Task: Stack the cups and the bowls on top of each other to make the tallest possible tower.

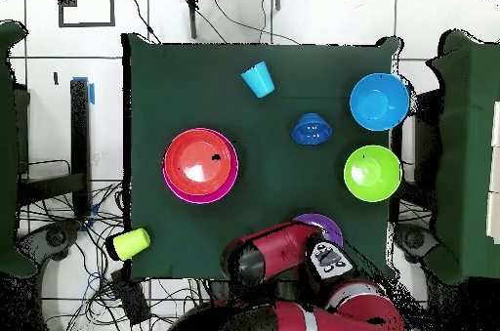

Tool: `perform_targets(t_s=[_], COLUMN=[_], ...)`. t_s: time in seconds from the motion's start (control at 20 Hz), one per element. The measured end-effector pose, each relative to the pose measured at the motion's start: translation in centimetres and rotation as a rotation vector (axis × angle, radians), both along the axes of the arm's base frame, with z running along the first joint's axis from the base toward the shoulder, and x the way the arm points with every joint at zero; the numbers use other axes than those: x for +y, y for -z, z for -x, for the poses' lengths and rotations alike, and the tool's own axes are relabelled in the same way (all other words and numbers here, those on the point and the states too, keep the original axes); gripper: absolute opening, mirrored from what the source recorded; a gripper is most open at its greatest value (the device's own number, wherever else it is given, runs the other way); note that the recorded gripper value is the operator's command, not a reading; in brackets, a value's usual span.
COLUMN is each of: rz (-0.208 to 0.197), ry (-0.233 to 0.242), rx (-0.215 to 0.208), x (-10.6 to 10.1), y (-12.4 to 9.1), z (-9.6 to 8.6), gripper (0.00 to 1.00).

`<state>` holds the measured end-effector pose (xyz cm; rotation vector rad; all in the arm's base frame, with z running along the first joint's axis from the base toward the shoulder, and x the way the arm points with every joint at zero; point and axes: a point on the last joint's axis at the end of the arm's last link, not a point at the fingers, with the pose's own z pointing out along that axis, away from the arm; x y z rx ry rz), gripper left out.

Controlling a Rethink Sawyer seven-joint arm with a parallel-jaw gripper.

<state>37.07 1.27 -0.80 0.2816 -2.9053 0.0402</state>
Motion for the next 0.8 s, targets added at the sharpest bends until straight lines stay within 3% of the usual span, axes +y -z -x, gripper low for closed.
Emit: perform_targets(t_s=[0.3,0.8], rz=[0.025,0.031], ry=[0.029,0.068], rx=[-0.012,-0.009], x=[-0.2,-1.5], y=[-1.8,-2.3], z=[-1.8,-2.2], gripper=[1.0,1.0])
